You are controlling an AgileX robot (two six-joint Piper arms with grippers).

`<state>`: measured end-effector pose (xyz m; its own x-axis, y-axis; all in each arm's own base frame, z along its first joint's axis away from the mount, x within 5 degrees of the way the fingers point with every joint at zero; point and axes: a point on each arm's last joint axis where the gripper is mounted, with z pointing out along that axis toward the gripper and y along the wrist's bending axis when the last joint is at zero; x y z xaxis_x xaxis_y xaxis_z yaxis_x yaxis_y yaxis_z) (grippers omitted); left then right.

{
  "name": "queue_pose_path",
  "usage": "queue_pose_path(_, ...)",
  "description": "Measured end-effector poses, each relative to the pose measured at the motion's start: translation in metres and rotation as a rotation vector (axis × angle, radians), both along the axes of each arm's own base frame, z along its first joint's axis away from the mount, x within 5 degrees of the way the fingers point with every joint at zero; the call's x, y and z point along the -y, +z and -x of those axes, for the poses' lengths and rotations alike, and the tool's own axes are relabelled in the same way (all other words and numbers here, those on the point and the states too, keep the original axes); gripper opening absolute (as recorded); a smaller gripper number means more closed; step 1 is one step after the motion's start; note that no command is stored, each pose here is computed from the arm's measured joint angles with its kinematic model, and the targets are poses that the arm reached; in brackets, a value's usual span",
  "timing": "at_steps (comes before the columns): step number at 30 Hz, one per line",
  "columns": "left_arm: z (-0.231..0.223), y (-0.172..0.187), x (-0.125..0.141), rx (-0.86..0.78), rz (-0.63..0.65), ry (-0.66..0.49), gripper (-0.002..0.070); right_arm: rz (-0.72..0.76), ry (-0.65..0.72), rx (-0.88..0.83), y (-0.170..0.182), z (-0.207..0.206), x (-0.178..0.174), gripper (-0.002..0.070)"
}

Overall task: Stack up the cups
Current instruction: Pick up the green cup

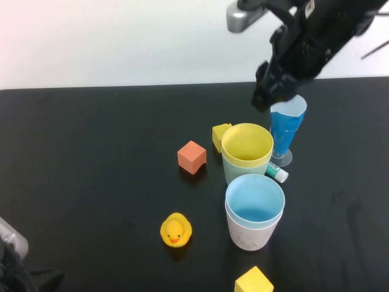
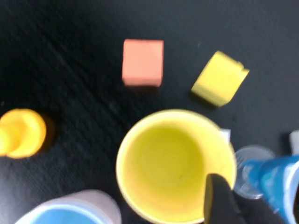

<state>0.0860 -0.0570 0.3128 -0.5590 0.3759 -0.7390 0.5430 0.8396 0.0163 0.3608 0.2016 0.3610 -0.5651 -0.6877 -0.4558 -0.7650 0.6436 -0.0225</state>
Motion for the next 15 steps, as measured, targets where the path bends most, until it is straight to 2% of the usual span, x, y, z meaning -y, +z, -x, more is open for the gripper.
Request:
queue_pose_path(7, 0.000, 0.000, 0.000, 0.003, -0.004, 0.000, -0.0001, 0.027, -0.055, -0.100, -0.024, 0.004, 0.002, 0.0329)
queue_pose_path(15, -0.001, -0.003, -0.001, 0.007, -0.013, 0.001, -0.0001, 0.024, -0.071, -0.122, -0.029, 0.005, 0.002, 0.0330)
